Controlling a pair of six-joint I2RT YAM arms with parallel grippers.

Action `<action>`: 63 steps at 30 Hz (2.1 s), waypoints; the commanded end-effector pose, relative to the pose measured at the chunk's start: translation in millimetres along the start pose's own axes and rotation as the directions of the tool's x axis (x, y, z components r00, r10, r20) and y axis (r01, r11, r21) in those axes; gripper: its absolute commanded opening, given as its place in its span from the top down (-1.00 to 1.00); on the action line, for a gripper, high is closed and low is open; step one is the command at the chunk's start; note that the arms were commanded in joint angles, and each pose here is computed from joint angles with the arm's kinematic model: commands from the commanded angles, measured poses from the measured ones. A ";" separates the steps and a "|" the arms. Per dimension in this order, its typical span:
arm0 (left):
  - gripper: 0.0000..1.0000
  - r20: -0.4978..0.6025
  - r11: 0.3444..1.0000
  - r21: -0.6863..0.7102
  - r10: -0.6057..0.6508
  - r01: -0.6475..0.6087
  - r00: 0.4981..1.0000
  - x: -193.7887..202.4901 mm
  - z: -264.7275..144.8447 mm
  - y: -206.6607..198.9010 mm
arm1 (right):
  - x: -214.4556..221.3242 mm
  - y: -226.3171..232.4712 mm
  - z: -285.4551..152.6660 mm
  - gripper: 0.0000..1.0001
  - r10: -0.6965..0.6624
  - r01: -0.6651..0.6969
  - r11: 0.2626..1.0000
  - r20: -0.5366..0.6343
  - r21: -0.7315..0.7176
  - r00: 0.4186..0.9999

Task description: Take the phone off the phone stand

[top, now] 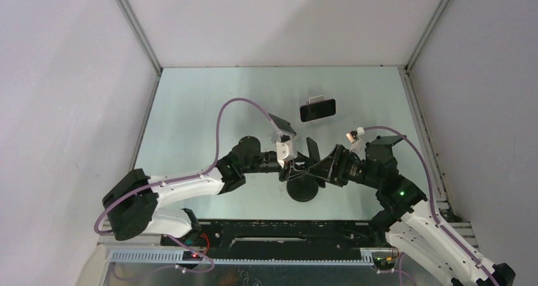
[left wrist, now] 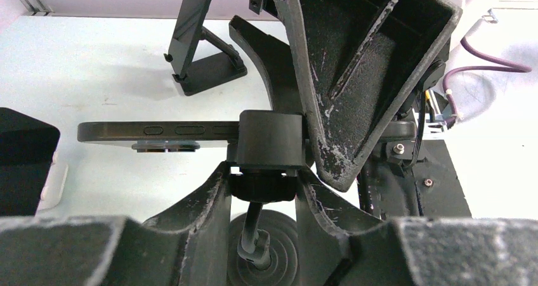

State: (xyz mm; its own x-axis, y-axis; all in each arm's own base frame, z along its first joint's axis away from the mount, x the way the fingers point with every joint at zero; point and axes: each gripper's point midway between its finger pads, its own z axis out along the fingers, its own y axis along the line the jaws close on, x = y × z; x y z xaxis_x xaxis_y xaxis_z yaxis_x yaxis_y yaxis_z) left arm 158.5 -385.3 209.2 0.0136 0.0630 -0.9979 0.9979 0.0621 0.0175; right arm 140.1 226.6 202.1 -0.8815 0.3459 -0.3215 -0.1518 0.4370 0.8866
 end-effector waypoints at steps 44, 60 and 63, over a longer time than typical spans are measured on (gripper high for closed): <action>1.00 0.051 0.949 0.070 0.303 -0.306 0.952 -32.3 -81.0 -70.3 | 19.2 72.0 19.5 -0.99 -0.081 0.085 0.991 0.042 -0.107 0.996; 1.00 0.010 0.948 0.109 0.300 -0.299 0.954 -21.2 -76.1 -74.9 | 19.7 71.0 29.6 -0.70 -0.089 0.092 0.991 0.038 -0.100 0.995; 1.00 0.011 0.948 0.110 0.300 -0.299 0.954 -20.9 -75.0 -74.6 | 19.8 69.0 30.0 -0.68 -0.090 0.093 0.991 0.038 -0.092 0.995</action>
State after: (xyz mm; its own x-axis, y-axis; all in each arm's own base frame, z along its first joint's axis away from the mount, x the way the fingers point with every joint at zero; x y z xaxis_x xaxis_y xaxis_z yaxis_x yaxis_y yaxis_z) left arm 83.9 -310.2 207.6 0.2626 0.1374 -0.9551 0.9649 -0.0459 0.2587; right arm 120.0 284.5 222.7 -0.8708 0.3031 -0.3872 -0.2387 0.4279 0.8717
